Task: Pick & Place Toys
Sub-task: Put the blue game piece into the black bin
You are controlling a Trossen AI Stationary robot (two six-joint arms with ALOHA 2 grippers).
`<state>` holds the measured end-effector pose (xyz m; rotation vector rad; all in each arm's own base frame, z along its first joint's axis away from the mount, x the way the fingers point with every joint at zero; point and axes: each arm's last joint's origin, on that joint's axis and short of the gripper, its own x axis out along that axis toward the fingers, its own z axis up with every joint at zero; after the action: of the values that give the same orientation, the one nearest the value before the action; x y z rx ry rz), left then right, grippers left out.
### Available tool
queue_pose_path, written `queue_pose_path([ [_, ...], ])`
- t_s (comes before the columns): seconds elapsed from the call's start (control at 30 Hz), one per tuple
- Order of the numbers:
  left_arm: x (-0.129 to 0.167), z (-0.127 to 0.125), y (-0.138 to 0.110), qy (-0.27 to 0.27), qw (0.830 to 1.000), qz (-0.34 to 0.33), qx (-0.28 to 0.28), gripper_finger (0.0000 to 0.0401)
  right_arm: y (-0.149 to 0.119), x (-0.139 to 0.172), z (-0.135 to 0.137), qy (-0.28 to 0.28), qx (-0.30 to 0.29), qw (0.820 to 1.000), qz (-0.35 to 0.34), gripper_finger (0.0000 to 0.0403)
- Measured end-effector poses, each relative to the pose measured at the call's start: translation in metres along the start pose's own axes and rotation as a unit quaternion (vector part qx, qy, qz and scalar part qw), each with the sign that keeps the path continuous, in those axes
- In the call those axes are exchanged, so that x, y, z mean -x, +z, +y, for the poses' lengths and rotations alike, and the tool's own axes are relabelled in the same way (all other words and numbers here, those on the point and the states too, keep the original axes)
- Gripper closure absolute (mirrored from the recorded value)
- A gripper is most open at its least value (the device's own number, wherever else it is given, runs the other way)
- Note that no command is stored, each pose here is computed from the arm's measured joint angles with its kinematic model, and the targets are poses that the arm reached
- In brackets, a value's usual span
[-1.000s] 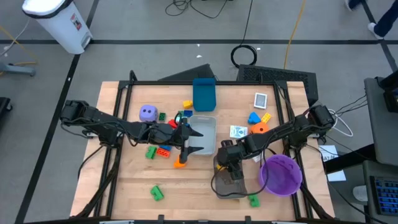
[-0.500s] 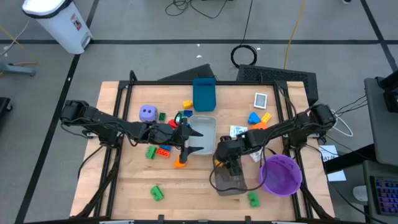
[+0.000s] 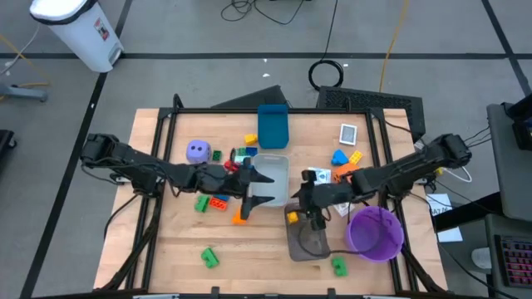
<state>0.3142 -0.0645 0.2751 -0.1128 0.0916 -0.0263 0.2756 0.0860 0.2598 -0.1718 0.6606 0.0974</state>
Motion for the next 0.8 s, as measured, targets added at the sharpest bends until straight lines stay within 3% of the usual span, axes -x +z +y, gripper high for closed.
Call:
queue_pose_path([
  [0.2, 0.001, -0.013, -0.013, 0.012, 0.986, -0.163, -0.031, 0.0130, -0.014, 0.008, -0.002, -0.017, 0.025, 0.989, -0.146, 0.0227],
  [0.43, -0.011, 0.007, -0.044, 0.047, 0.989, -0.133, -0.053, 0.0130, -0.033, 0.016, -0.018, -0.068, 0.057, 0.957, -0.275, 0.0229],
  [0.6, -0.014, 0.028, -0.041, 0.053, 0.988, -0.135, -0.060, 0.0130, -0.051, 0.018, -0.026, -0.111, 0.085, 0.929, -0.342, 0.0227],
  [0.7, -0.007, 0.042, -0.040, 0.046, 0.989, -0.127, -0.061, 0.0130, -0.055, 0.023, -0.034, -0.168, 0.101, 0.907, -0.374, 0.0230],
  [0.8, 0.008, 0.060, -0.050, 0.064, 0.993, -0.095, -0.032, 0.0130, -0.047, 0.029, -0.052, -0.254, 0.074, 0.891, -0.369, 0.0239],
])
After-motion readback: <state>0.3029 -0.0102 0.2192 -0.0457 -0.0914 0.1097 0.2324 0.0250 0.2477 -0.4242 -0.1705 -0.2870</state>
